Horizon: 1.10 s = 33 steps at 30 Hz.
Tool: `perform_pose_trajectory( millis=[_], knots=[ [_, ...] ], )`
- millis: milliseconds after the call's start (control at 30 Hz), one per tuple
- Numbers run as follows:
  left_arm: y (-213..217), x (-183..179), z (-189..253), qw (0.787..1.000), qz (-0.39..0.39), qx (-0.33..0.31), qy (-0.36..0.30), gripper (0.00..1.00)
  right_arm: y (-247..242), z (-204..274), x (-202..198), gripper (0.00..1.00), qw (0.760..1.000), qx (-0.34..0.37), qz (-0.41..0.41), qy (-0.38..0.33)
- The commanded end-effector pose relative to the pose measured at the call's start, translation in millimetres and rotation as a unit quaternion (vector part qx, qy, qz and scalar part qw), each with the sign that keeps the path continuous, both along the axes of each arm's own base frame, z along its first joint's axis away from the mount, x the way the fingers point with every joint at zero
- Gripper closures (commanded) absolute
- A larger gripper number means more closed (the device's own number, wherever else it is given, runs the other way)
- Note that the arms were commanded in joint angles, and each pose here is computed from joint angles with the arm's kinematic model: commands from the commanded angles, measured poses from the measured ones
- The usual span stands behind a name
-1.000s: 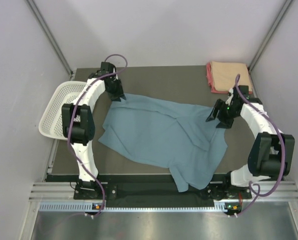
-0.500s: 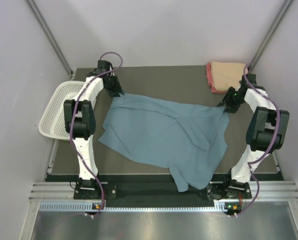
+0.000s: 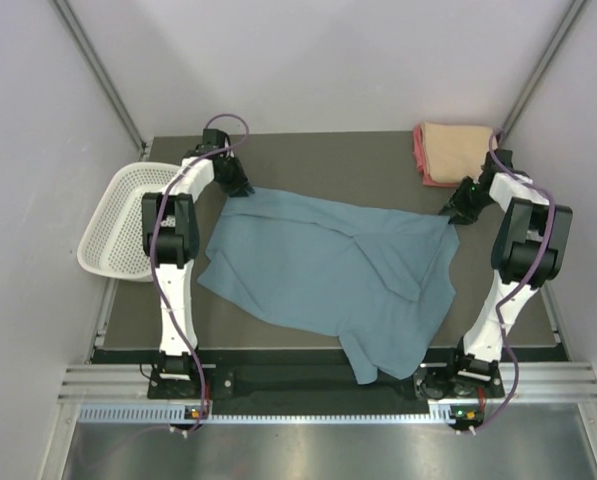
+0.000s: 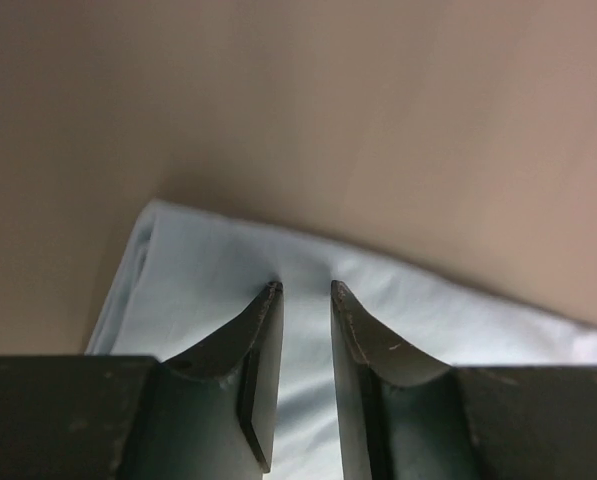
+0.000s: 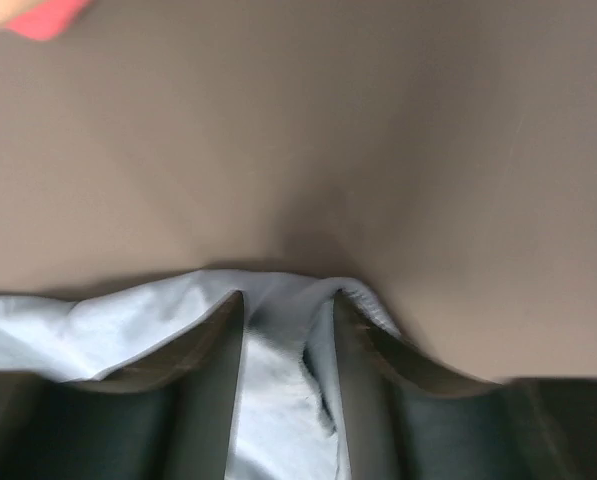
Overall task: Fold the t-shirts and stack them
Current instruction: Fold the tshirt
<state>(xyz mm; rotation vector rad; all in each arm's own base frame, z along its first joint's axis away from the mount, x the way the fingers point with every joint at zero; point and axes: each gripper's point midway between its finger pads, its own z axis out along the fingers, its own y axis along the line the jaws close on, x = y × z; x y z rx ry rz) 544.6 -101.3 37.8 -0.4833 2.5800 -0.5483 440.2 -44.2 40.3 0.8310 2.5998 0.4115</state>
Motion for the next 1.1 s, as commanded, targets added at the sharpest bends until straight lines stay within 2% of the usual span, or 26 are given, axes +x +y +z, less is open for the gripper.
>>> perform_pose_trajectory(
  millis=[0,33,100,133,400,433,500,533,667,767,833,933,1067],
  knots=[
    [3,18,2,1.000,0.027,0.000,-0.005,0.70,-11,6,14,0.65,1.000,0.007,-0.019,-0.020],
    [5,17,-2,0.999,0.032,0.007,0.003,0.70,-13,2,11,0.75,1.000,0.008,-0.024,-0.016],
    [8,11,-11,0.999,0.032,0.015,0.017,0.71,-24,0,9,0.86,0.999,0.003,-0.034,-0.017],
    [9,10,-12,0.999,0.031,0.018,0.019,0.71,-29,-2,8,0.98,0.999,-0.002,-0.038,-0.015],
    [19,0,-22,0.998,0.020,0.049,0.039,0.70,-58,-7,7,1.00,0.998,-0.031,-0.041,-0.018],
    [18,-1,-22,0.998,0.014,0.050,0.038,0.70,-55,-9,9,0.99,0.999,-0.023,-0.034,-0.019],
    [16,1,-12,0.999,0.004,0.046,0.028,0.69,-51,-11,8,0.89,0.999,-0.021,-0.028,-0.013],
    [15,1,-6,0.999,0.002,0.049,0.022,0.68,-50,-10,8,0.76,0.999,-0.021,-0.026,-0.014],
    [17,3,41,0.997,-0.004,0.071,-0.021,0.59,-46,11,-1,0.55,0.999,-0.047,-0.002,-0.008],
    [23,-3,72,0.994,0.005,0.099,-0.044,0.57,-49,37,-13,0.49,0.997,-0.082,-0.003,-0.001],
    [25,-13,74,0.994,0.014,0.106,-0.038,0.58,-44,57,-17,0.47,0.996,-0.091,0.000,-0.015],
    [26,-30,75,0.994,0.026,0.102,-0.025,0.62,-21,77,-24,0.43,0.994,-0.098,0.026,-0.033],
    [22,-53,67,0.996,0.041,0.080,0.023,0.65,35,95,-32,0.35,0.988,-0.104,0.107,-0.049]
  ],
)
